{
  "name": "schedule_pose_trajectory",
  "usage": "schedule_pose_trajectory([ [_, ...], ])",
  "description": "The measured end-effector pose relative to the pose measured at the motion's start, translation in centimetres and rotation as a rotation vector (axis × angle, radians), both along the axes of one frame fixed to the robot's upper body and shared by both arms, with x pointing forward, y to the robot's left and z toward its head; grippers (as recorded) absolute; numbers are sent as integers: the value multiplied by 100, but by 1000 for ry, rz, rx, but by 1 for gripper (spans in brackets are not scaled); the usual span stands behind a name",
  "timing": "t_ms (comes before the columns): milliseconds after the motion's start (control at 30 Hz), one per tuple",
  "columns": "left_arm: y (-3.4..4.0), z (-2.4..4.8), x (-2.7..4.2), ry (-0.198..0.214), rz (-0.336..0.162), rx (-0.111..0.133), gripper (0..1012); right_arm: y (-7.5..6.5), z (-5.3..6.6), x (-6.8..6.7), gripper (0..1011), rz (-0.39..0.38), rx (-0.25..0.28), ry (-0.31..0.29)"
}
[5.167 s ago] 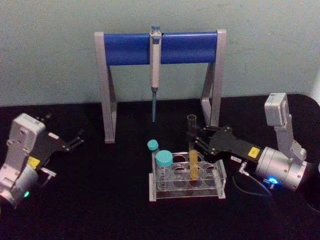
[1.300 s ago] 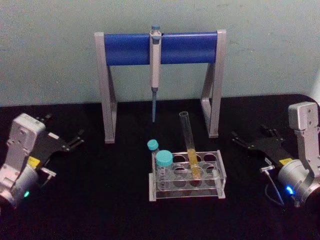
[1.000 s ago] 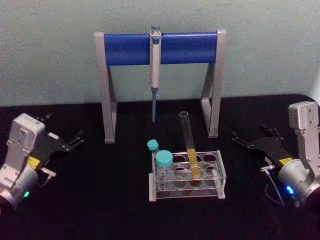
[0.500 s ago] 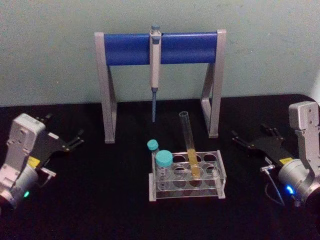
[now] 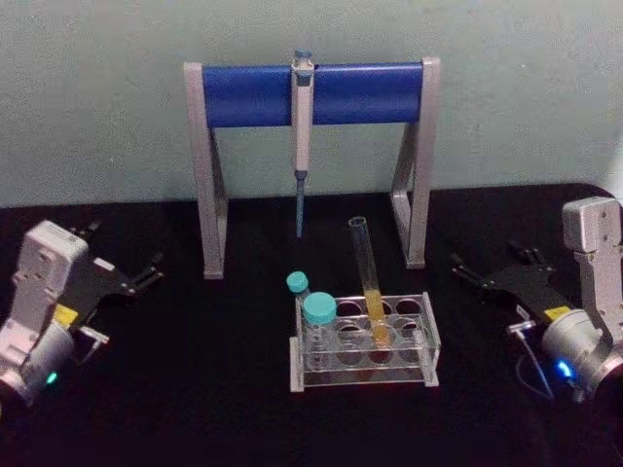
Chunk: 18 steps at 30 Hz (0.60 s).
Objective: Pick up the test tube from the test tube rack, shake it, then place it back into the test tube rack.
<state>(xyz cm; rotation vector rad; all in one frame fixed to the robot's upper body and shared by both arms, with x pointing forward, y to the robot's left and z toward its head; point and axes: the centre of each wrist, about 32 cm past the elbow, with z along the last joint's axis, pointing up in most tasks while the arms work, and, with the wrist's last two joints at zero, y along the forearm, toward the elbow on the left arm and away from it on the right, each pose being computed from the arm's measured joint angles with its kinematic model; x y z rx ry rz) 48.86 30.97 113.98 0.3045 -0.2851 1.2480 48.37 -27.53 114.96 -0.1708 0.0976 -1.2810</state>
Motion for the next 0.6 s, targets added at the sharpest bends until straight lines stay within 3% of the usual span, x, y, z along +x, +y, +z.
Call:
schedule_pose_trajectory([
  [600, 0, 0, 0, 0, 0, 0, 1001, 0, 0, 0, 1000, 0, 0, 0],
])
